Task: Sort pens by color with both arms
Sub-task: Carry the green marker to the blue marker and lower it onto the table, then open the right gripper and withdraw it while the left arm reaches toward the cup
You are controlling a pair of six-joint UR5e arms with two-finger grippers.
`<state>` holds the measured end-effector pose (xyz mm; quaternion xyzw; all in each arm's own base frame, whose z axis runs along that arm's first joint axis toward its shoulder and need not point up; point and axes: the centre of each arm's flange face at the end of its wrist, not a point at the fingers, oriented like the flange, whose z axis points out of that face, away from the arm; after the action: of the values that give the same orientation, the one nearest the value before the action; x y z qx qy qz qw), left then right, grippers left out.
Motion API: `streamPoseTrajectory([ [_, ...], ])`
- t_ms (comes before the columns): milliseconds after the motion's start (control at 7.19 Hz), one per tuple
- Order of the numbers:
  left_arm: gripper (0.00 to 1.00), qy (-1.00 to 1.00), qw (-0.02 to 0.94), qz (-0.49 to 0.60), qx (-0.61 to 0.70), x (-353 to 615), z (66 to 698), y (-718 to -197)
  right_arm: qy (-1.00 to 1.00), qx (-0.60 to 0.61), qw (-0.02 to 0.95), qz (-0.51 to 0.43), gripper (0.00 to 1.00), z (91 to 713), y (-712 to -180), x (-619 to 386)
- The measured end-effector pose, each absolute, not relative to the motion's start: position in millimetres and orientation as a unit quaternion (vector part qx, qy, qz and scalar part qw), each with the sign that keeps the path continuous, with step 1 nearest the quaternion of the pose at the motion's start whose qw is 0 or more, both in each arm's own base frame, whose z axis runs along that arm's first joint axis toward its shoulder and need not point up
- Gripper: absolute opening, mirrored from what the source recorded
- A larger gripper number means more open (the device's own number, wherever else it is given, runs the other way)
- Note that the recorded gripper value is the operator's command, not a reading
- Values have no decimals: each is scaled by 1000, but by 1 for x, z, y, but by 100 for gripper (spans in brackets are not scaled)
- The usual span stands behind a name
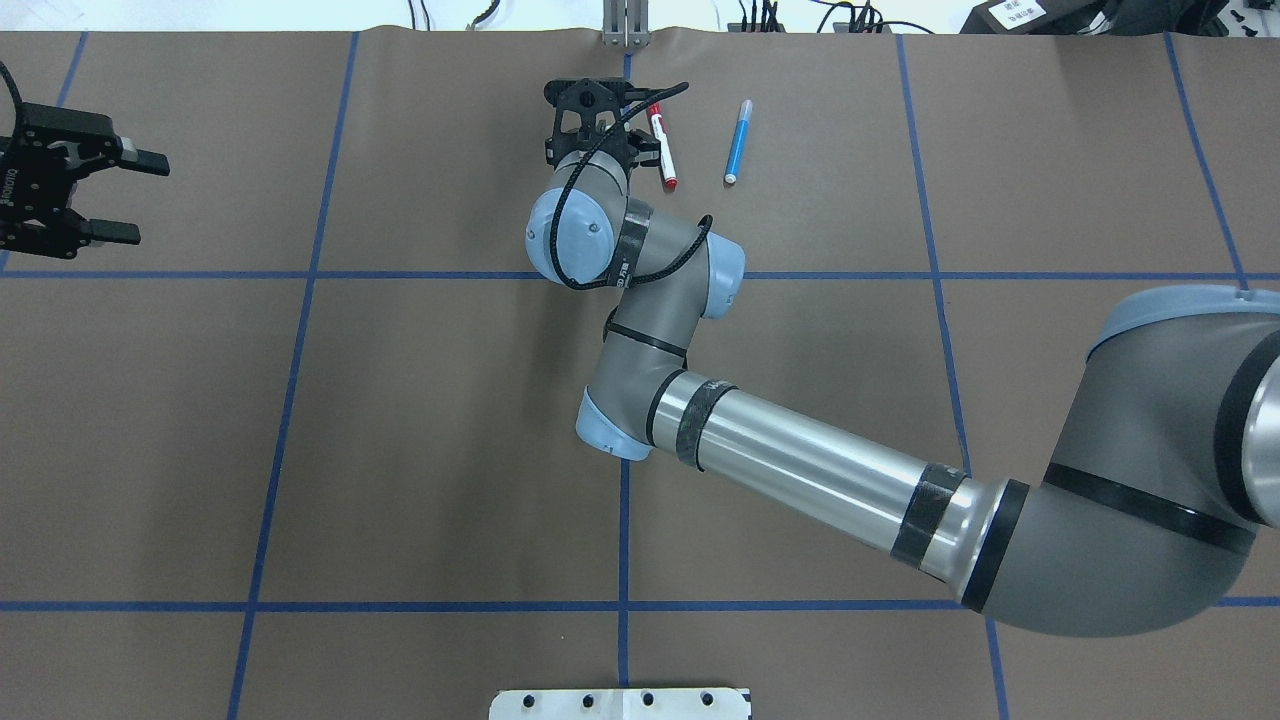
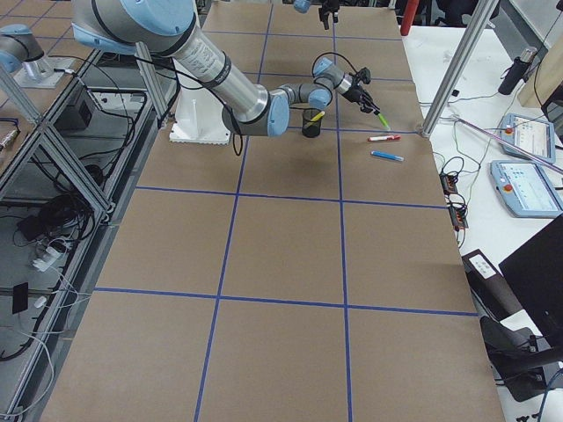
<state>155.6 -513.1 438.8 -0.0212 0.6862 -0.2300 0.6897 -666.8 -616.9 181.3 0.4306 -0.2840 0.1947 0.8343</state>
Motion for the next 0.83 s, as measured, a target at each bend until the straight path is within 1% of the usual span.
streamPoseTrajectory([
  [139, 100, 686, 690, -230, -22, 156, 440, -513, -281, 431, 836, 192, 99, 184, -617, -668],
  [417, 100, 685, 690, -231, -22, 157, 440, -515, -278, 436, 840, 163, 100, 174, -621, -663],
  [557, 100, 685, 691, -232, -23, 158, 437, -517, -297, 433, 838, 150, 100, 157, -624, -651],
  [835, 100, 680, 692, -240, -33, 169, 401, -530, -361, 406, 829, 130, 100, 121, -626, -594],
])
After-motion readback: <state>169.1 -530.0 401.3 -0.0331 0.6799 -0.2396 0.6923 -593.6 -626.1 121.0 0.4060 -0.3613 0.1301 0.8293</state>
